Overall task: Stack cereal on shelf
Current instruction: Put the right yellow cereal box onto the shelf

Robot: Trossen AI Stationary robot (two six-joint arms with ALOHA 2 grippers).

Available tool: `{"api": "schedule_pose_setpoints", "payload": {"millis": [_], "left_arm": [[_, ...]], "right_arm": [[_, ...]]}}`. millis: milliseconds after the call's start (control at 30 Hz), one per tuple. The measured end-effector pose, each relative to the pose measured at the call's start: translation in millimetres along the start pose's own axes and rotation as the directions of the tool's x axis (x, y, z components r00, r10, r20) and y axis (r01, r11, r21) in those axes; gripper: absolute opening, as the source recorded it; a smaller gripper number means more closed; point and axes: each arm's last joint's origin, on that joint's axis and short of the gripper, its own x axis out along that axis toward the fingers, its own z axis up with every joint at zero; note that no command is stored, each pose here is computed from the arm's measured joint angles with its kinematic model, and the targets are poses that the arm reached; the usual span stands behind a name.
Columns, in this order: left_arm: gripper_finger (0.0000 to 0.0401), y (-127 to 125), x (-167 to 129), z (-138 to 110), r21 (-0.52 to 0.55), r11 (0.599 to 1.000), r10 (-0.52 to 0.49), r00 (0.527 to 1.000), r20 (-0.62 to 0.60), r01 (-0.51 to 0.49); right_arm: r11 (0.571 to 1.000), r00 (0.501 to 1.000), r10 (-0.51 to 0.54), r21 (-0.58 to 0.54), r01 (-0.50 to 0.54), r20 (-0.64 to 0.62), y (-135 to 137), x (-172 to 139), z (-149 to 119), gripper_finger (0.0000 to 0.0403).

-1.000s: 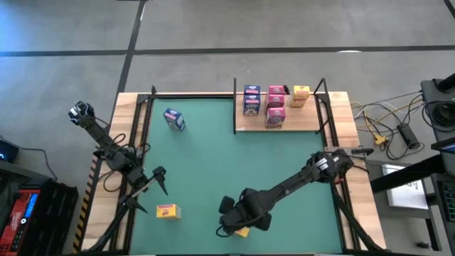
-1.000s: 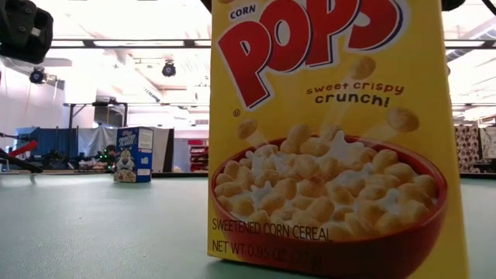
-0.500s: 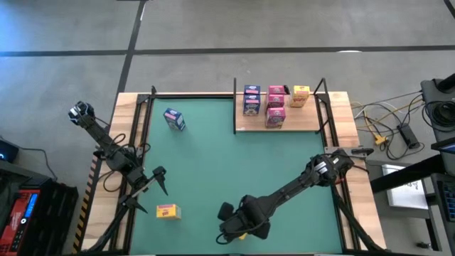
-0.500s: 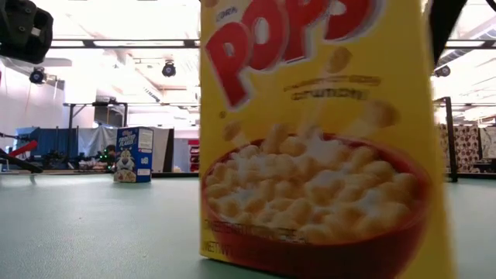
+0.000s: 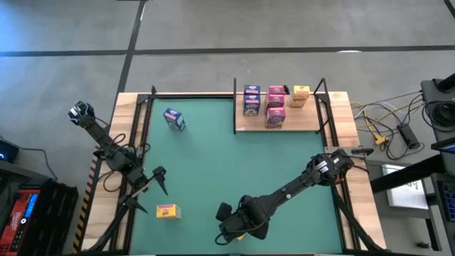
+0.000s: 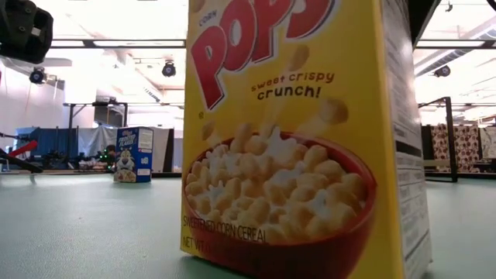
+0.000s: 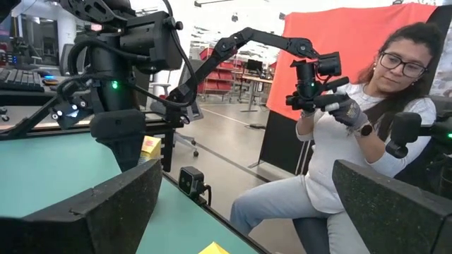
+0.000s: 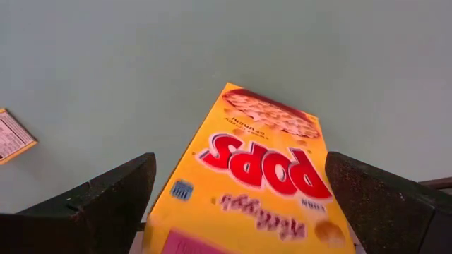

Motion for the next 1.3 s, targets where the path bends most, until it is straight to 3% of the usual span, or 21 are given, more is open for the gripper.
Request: {"api": "schedule_pose_setpoints", "payload": {"millis": [333,533,1300], "left_arm": [[0.0398,0.0,0.0,0.0,0.0,1.0,0.0,1.0,0.0,0.0],[0.0398,0.0,0.0,0.0,0.0,1.0,0.0,1.0,0.0,0.0],[0.0398,0.0,0.0,0.0,0.0,1.0,0.0,1.0,0.0,0.0]], "right_arm": [[0.984,0.996,-0.061,0.164,0.072,-0.071,-1.1,-7.4,-1.6,0.04],[0.968,0.991,-0.035,0.242,0.065,-0.128,2.1,-7.8,-6.6,0.04],[0.991,0.997,-0.025,0.129,0.034,-0.073,2.5,-3.8,-1.8,0.0393]]}}
